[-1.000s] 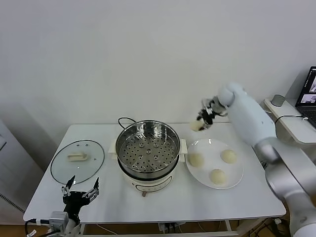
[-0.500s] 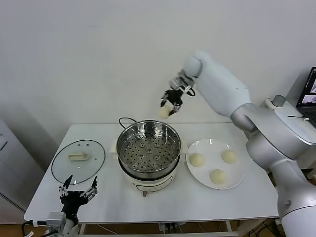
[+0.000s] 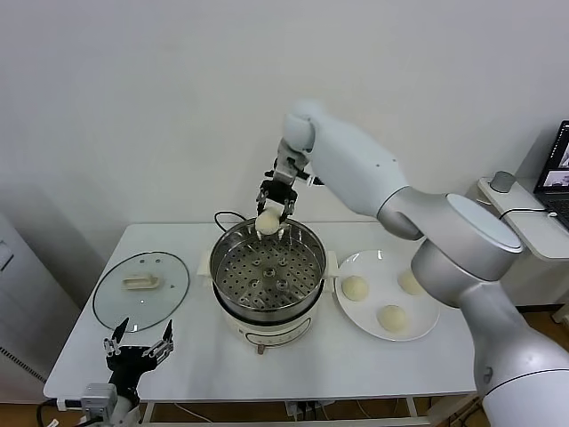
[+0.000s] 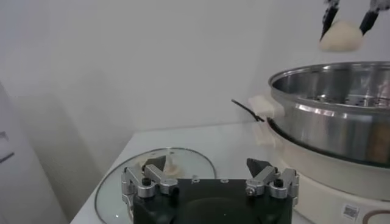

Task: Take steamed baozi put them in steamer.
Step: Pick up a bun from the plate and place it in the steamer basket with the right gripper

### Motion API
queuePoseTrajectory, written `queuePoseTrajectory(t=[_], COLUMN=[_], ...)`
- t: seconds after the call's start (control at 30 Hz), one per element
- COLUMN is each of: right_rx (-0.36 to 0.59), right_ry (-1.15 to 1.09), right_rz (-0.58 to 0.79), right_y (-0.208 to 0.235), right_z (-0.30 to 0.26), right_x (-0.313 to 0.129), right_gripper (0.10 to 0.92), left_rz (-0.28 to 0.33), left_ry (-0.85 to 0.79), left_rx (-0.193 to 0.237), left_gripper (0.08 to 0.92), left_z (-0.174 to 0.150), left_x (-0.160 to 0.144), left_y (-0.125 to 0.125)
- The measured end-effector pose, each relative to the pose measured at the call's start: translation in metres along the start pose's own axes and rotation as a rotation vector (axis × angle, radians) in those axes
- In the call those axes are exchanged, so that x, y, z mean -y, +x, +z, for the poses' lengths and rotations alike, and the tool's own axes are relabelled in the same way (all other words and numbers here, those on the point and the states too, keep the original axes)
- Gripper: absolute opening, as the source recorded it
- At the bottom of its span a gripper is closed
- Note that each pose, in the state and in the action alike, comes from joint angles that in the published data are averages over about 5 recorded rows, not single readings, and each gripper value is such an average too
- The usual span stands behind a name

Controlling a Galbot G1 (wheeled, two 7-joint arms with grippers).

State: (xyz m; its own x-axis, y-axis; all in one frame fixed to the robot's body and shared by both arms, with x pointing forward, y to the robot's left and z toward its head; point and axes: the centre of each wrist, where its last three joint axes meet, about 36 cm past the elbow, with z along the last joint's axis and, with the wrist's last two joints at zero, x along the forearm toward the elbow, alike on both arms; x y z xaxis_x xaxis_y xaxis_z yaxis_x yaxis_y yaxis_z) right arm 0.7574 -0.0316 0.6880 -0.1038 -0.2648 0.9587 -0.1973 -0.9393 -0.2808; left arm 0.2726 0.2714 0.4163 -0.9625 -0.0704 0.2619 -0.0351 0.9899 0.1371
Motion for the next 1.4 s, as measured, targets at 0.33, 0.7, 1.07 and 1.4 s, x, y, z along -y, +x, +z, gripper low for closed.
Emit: queuePoseTrajectory(t=[0.33, 0.7, 1.07, 1.4], right_rx=[-0.051, -0.056, -0.062, -0.043], right_ry=[0.054, 0.061, 0.075, 0.065], right_rz=[-0.041, -0.037, -0.022, -0.014], right_y=[-0.038, -0.074, -0.086, -0.077], right_z=[-0.01, -0.016, -0.021, -0.016], right_x=[0.002, -0.004, -0.002, -0.009], right_gripper=[0.501, 0.501, 0.664, 0.821], left_rz=[0.004, 0.009, 0.008, 0.008], left_ry=[0.005, 0.006, 0.007, 0.007], left_rx=[-0.007, -0.013, -0.014, -0.018], left_gripper=[0.823, 0.823, 0.823, 0.823], left_z=[0.001, 0.003, 0.003, 0.003], left_x=[0.002, 0.004, 0.004, 0.004], left_y=[-0.003, -0.004, -0.004, -0.005])
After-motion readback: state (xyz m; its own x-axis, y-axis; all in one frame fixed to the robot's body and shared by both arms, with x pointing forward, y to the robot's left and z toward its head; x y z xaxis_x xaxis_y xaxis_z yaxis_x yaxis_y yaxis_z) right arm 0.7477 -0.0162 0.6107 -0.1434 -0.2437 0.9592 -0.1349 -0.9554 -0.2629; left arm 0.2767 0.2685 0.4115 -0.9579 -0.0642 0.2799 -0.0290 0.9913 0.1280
